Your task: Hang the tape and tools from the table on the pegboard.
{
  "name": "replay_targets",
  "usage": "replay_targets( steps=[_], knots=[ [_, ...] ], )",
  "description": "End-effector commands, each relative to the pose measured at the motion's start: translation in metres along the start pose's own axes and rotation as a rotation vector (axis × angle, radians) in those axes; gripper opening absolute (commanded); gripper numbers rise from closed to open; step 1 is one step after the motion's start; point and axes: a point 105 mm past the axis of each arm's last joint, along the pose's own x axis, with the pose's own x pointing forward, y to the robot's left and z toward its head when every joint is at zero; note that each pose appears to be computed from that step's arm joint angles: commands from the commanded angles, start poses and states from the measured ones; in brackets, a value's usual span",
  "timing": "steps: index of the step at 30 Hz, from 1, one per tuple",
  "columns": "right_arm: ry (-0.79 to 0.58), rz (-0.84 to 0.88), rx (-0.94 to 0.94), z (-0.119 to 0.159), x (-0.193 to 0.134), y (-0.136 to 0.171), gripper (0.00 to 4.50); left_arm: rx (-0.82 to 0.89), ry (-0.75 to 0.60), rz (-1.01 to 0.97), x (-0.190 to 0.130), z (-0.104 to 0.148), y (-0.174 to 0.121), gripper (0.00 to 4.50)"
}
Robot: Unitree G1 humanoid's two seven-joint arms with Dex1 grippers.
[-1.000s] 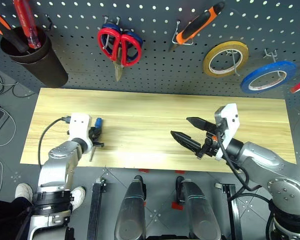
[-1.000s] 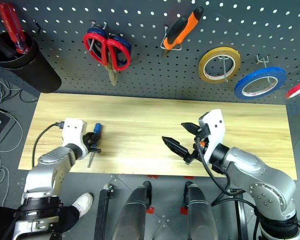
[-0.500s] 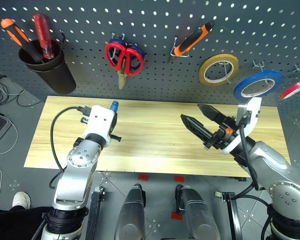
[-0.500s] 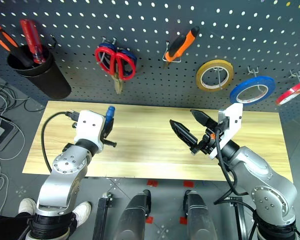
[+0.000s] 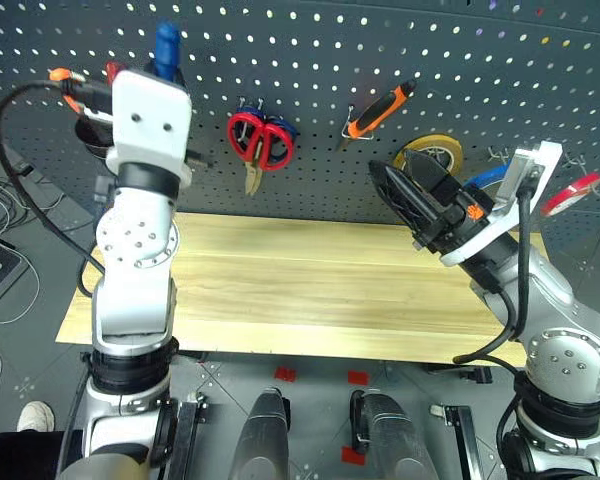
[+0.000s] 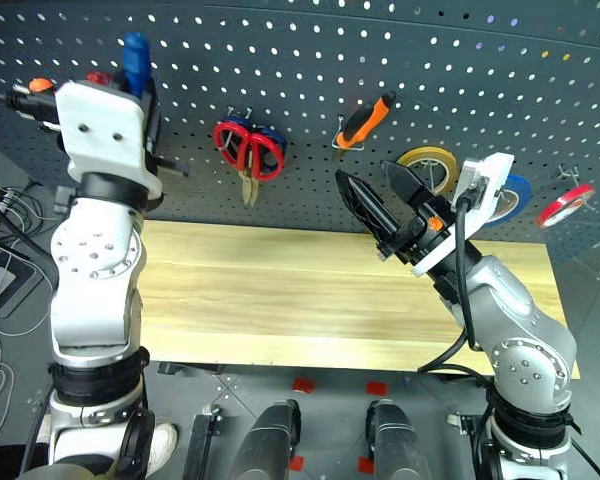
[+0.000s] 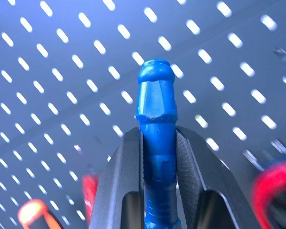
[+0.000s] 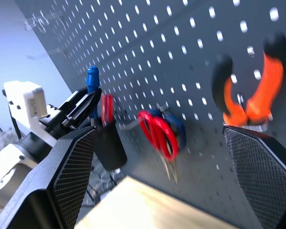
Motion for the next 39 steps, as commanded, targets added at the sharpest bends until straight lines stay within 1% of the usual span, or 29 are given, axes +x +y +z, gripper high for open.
replay_targets(
  steps=[1, 6, 14, 18, 21, 26, 28, 31, 38, 39],
  knots=[
    [-0.069, 0.043, -0.011, 0.016, 0.005, 0.012, 4.50, 0.039, -0.087, 0.102, 0.013, 0.018, 0.026, 0.57],
    [-0.086, 0.053, -0.012, 0.020, 0.009, 0.015, 4.50, 0.056, -0.102, 0.148, 0.028, 0.015, 0.041, 0.57],
    [-0.063, 0.039, -0.026, 0.015, 0.008, 0.013, 4.50, 0.065, -0.085, 0.153, 0.037, -0.008, 0.043, 0.57],
    [-0.053, 0.028, -0.032, 0.014, 0.008, 0.011, 4.50, 0.019, 0.006, 0.140, 0.035, -0.037, 0.036, 0.57],
    [-0.041, 0.018, -0.046, 0.012, 0.007, 0.009, 4.50, -0.003, 0.036, 0.134, 0.032, -0.047, 0.032, 0.57],
    [-0.042, 0.014, -0.046, 0.014, 0.006, 0.008, 4.50, -0.061, 0.135, 0.198, 0.023, -0.069, 0.042, 0.57],
    [-0.044, 0.013, -0.046, 0.015, 0.006, 0.009, 4.50, -0.070, 0.174, 0.218, 0.017, -0.077, 0.044, 1.28],
    [-0.047, 0.011, -0.048, 0.016, 0.006, 0.008, 4.50, -0.086, 0.219, 0.261, 0.010, -0.085, 0.049, 2.07],
    [-0.049, 0.010, -0.050, 0.016, 0.008, 0.008, 4.50, -0.095, 0.233, 0.269, 0.005, -0.083, 0.047, 4.23],
    [-0.048, 0.009, -0.051, 0.016, 0.008, 0.008, 4.50, -0.098, 0.235, 0.268, 0.005, -0.083, 0.047, 4.47]
  ],
)
